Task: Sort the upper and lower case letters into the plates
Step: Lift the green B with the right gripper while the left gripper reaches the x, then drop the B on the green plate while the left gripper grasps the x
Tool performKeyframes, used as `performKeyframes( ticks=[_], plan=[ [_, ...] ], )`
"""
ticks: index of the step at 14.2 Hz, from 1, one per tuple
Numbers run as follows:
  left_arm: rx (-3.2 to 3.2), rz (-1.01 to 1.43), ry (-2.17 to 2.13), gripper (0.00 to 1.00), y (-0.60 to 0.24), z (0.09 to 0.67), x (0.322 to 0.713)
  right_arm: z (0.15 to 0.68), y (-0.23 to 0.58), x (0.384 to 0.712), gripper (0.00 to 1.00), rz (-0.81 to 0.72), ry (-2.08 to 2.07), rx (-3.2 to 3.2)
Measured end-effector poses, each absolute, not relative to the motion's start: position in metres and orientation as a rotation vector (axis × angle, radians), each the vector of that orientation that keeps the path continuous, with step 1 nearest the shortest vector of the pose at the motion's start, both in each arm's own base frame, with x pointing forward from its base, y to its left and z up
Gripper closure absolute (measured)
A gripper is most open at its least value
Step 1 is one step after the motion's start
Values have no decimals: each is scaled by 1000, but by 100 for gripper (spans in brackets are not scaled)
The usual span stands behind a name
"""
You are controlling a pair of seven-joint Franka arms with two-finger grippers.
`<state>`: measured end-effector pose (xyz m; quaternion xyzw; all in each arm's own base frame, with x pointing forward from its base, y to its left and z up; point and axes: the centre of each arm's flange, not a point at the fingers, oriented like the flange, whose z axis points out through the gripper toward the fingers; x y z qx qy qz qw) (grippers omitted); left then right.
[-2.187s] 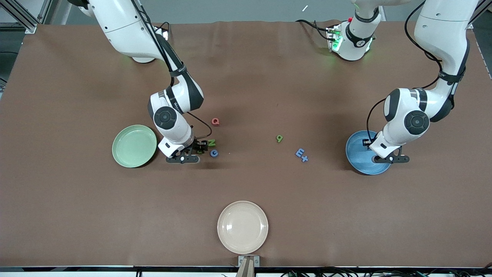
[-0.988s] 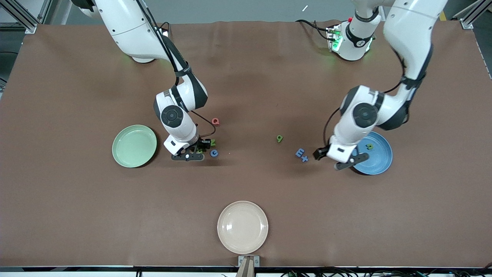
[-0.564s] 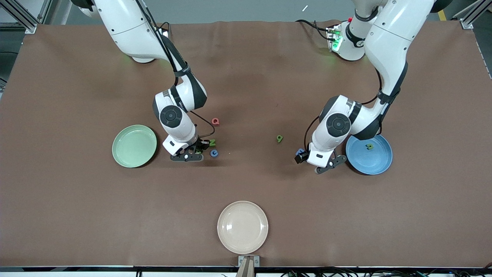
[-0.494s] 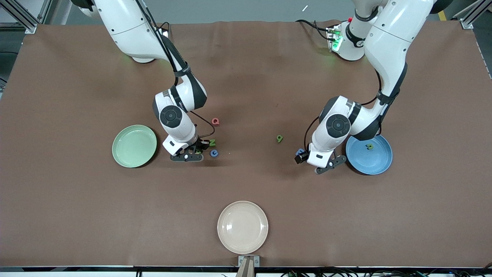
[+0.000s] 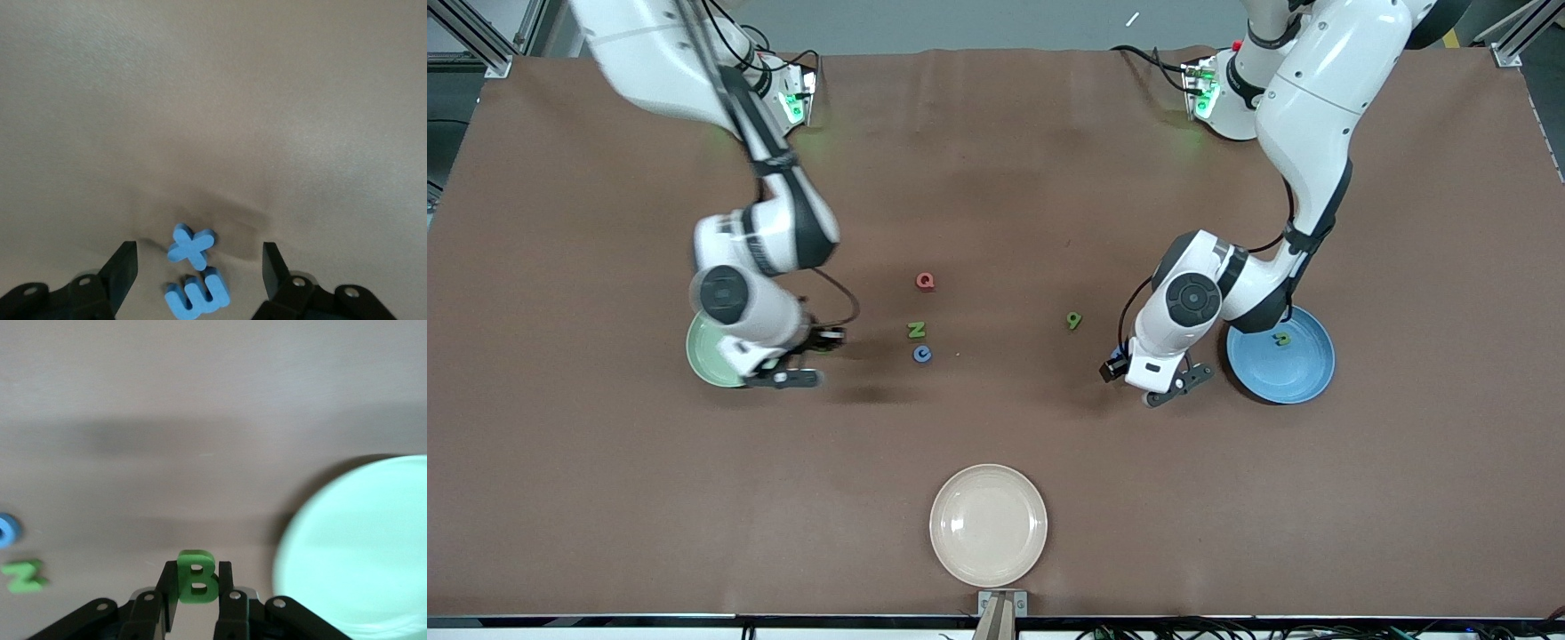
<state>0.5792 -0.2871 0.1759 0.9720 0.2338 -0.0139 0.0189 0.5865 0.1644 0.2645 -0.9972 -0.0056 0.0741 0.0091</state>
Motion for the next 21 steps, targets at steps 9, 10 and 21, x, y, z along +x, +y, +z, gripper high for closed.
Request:
performKeyframes(
  ticks=[9,10,21],
  plan=[
    [3019,-36,733,57,-285,176,584,223,13,555,72,286,-87,-3073],
    [3020,-36,734,64,-284,176,584,215,14,548,72,288,-90,-3074],
    [3104,-69,694,73,-245,218,601,204,28,533,16,332,-39,-3072]
  ],
)
